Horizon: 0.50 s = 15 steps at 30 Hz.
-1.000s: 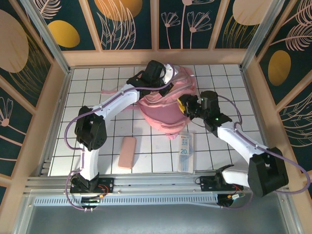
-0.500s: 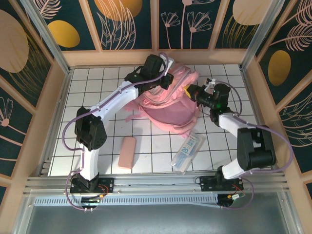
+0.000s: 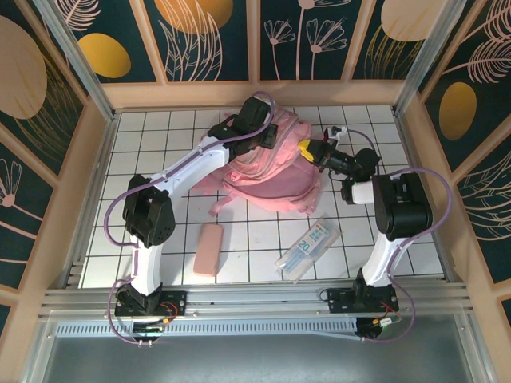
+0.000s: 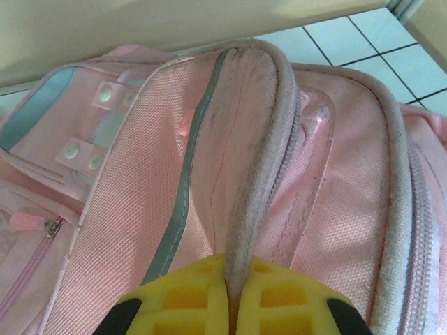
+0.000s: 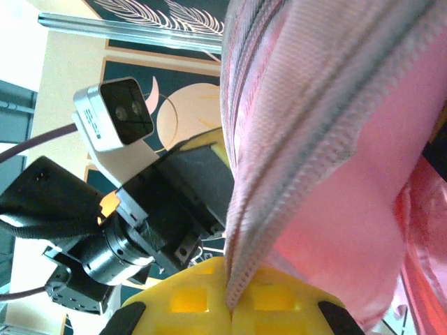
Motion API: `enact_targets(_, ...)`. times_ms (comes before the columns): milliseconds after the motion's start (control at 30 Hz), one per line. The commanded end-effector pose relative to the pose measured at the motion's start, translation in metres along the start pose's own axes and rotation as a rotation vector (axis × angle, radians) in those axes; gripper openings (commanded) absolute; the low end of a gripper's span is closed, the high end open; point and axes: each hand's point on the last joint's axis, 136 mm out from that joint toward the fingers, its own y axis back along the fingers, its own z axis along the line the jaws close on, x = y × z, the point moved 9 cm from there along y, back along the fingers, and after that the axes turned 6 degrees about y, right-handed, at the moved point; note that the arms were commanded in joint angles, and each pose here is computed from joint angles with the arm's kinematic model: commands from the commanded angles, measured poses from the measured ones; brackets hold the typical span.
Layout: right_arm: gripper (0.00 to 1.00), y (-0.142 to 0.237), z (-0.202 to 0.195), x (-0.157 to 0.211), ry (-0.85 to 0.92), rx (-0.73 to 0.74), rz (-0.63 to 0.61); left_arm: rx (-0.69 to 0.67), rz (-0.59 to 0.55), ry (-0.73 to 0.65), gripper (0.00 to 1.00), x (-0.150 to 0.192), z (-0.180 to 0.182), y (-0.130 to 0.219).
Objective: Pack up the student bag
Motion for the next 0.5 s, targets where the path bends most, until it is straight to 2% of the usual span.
enact_targets(0, 0.1, 0.013, 0.027, 0.008, 0.166, -0.071, 0.0, -0.111, -0.087, 0.056, 0.0, -0.023, 0.028, 0.005)
enact_targets(133, 0.18, 0.031, 0.015, 0.014, 0.149, 0.004, -0.05, -0.094, -0.062, 0.101, 0.0, -0.018, 0.03, 0.008)
enact_targets(233, 0.27, 0.04, 0.002, 0.018, 0.14, 0.143, -0.094, -0.067, -0.049, 0.184, 0.0, -0.016, 0.028, 0.014)
enact_targets(333, 0.3, 0.036, 0.001, 0.021, 0.21, 0.396, -0.07, -0.058, -0.067, 0.271, 0.0, -0.014, 0.03, 0.02)
enact_targets(467, 0.32, 0.024, 0.02, 0.027, 0.333, 0.59, -0.006, 0.056, -0.054, 0.221, 0.0, -0.004, 0.024, 0.019)
